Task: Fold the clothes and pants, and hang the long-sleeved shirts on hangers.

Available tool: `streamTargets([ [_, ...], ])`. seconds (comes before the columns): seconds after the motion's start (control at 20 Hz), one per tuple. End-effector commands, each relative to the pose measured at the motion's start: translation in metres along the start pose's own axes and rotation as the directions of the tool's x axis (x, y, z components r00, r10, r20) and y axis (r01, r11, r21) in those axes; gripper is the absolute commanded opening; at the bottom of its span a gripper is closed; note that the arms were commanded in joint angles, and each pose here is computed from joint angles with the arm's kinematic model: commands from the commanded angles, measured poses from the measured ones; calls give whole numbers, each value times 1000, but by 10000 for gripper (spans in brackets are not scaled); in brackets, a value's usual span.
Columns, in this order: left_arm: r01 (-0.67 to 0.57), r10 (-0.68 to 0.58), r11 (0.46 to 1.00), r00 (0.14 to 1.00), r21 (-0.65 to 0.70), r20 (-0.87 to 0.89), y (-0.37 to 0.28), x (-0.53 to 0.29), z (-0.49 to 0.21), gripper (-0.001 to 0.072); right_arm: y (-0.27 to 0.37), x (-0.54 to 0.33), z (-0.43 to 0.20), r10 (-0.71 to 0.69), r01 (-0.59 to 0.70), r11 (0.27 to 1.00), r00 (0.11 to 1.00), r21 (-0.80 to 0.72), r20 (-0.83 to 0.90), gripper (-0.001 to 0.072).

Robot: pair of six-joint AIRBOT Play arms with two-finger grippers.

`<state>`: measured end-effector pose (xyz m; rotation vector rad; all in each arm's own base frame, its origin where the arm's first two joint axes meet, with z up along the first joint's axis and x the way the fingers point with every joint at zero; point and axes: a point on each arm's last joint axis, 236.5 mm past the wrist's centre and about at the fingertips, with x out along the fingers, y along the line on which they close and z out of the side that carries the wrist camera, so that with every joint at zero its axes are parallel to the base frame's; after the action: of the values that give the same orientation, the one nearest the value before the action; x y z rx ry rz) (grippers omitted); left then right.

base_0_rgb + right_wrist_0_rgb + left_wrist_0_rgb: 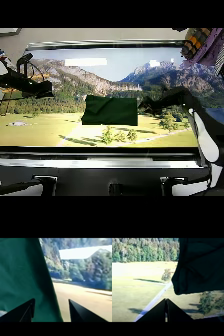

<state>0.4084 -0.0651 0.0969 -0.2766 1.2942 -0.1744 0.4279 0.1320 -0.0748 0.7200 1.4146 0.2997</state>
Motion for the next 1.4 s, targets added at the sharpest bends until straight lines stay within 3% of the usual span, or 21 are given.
streamTargets([
  [0.0, 0, 0, 1000, 1000, 0, 1, 0, 0, 0, 13, 4, 30, -9, -5, 5, 1000, 1000, -31, -26, 478],
  [0.15, 0, 0, 1000, 1000, -1, 8, 0, 0, 2, 13, 15, 41, -14, -8, 6, 998, 1000, -62, -28, 453],
  [0.2, 0, 0, 1000, 1000, -1, 8, 0, 0, 2, 14, 18, 43, -15, -4, 2, 998, 1000, -62, -27, 342],
  [0.3, 0, 0, 1000, 1000, -1, 8, 0, 0, 2, 13, 23, 40, -11, 8, -9, 998, 1000, -57, -11, 37],
  [0.5, 0, 0, 1000, 1000, -1, 8, 0, 0, 2, 14, 57, 4, 17, 50, -41, 994, 995, -101, 87, 30],
  [0.75, 1, -1, 1000, 1000, 0, 9, 0, -1, 2, 14, 72, -94, 92, 116, -122, 993, 954, 6, 276, 29],
  [1.0, 1, -1, 1000, 1000, 1, 13, -1, -3, 2, 13, 45, -195, 141, 118, -177, 980, 888, 94, 444, 29],
  [1.35, 1, -1, 1000, 1000, 1, 13, -1, -3, 2, 14, -26, -324, 183, 27, -247, 942, 728, 225, 686, 28],
])
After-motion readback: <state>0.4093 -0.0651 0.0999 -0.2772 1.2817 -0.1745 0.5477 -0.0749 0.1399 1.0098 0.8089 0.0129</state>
